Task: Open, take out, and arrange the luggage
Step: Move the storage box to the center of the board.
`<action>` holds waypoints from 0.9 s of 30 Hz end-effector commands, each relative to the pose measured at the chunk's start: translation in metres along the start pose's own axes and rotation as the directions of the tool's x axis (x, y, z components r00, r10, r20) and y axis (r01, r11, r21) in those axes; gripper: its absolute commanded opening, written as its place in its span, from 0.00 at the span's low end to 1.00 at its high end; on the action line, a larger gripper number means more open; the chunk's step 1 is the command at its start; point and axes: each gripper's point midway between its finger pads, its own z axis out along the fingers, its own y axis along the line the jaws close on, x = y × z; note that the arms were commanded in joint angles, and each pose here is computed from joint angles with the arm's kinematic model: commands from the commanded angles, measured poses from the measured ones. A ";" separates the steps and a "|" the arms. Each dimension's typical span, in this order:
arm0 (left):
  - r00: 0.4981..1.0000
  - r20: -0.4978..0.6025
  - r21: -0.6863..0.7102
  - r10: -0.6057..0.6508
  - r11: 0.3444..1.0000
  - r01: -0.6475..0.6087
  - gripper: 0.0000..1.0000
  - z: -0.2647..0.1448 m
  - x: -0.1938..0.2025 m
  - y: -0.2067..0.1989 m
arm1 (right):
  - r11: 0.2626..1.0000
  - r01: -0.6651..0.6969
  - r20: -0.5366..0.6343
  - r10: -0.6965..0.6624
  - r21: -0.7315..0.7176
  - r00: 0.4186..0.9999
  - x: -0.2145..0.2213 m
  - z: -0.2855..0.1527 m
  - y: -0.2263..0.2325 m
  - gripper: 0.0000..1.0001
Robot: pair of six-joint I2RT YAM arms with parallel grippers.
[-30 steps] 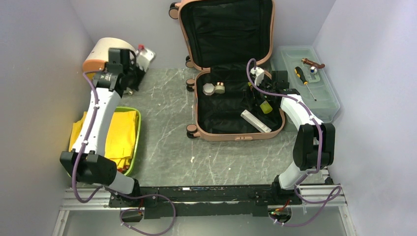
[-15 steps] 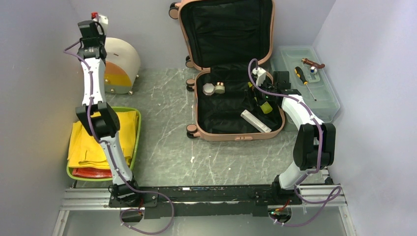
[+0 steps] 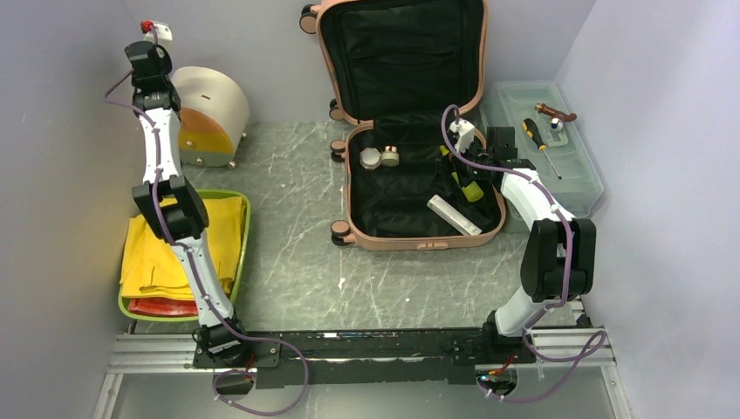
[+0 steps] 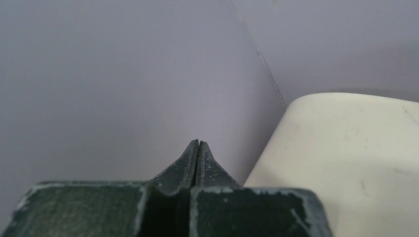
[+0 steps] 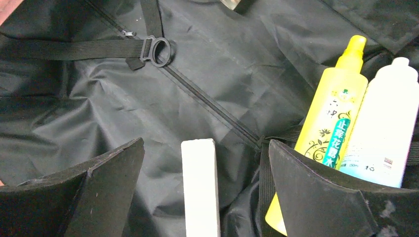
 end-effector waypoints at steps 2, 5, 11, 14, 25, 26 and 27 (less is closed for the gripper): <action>0.997 0.019 0.041 0.070 0.997 -0.071 0.00 0.026 0.020 -0.023 | 0.999 0.028 0.016 -0.028 0.038 0.999 -0.004 0.002 -0.010 1.00; 0.992 -0.026 0.080 0.122 0.990 -0.119 0.00 0.033 0.044 -0.036 | 0.998 0.028 0.008 -0.029 0.048 1.000 -0.002 0.002 -0.013 1.00; 0.985 -0.127 0.286 0.117 0.955 -0.077 0.00 0.023 0.082 -0.070 | 0.998 0.032 0.020 -0.033 0.058 0.999 -0.007 -0.001 -0.013 1.00; 0.980 -0.174 0.469 0.092 0.883 0.000 0.00 0.001 0.096 -0.105 | 0.998 0.034 0.034 -0.036 0.056 0.999 -0.011 -0.003 -0.010 1.00; 0.887 -0.462 0.646 -0.003 0.684 0.338 0.00 -0.049 0.161 -0.158 | 0.996 0.057 0.079 -0.063 0.070 0.995 -0.026 -0.015 -0.005 1.00; 0.877 -0.480 0.650 -0.008 0.668 0.362 0.00 -0.054 0.163 -0.160 | 0.996 0.058 0.083 -0.063 0.070 0.995 -0.027 -0.016 -0.004 1.00; 0.868 -0.496 0.652 -0.015 0.654 0.383 0.00 -0.057 0.165 -0.161 | 0.996 0.058 0.084 -0.064 0.068 0.994 -0.028 -0.016 -0.004 1.00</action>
